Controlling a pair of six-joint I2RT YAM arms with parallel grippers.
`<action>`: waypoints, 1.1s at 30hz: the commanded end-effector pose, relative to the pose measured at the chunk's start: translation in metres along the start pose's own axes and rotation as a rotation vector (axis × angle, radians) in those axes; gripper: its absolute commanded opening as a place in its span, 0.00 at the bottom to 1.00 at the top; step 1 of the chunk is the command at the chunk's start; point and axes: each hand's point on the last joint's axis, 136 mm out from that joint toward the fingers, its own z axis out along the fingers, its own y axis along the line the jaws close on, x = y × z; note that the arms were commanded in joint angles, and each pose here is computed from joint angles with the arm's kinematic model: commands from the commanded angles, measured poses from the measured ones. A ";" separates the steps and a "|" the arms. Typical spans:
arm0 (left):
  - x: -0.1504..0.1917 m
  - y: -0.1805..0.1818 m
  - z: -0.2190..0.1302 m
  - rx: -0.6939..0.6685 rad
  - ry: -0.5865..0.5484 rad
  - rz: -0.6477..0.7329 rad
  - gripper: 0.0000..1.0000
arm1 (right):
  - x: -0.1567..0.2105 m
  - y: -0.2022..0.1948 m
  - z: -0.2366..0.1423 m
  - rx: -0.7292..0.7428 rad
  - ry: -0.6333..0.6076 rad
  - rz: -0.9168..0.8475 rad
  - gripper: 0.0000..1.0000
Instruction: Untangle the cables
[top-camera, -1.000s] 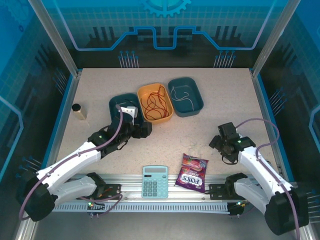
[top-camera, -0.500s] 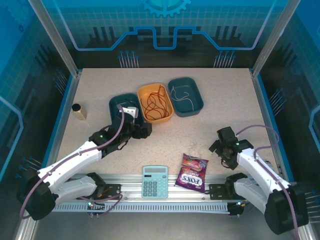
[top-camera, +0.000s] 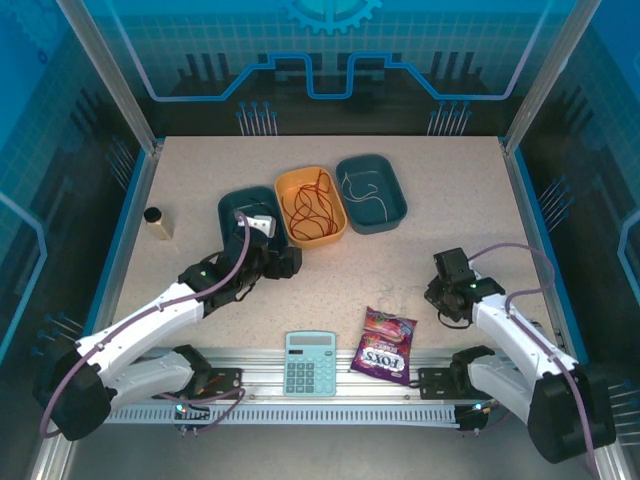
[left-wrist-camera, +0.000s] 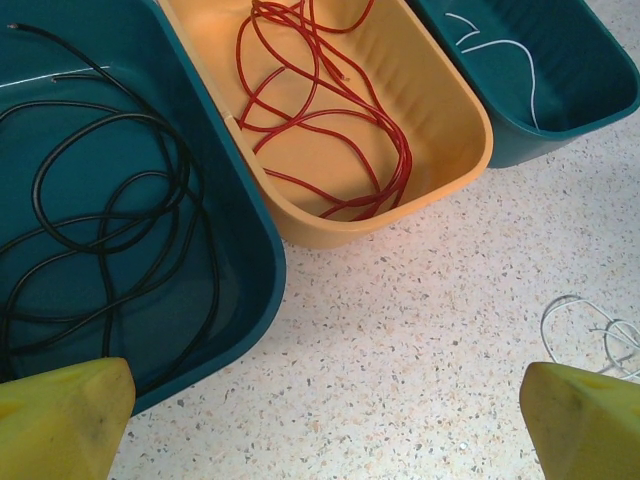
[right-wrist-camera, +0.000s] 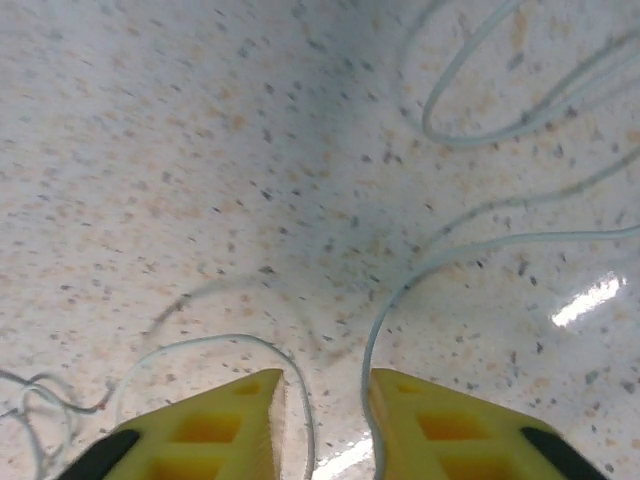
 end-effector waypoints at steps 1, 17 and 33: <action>0.003 0.008 -0.002 -0.030 -0.001 0.013 0.99 | -0.013 0.008 -0.010 -0.051 -0.067 -0.021 0.20; 0.003 0.010 -0.001 -0.035 -0.014 -0.004 0.99 | -0.068 0.077 -0.124 -0.269 -0.277 -0.313 0.00; 0.004 0.012 -0.002 -0.043 -0.012 -0.014 0.99 | -0.138 0.178 -0.252 -0.427 -0.511 -0.553 0.00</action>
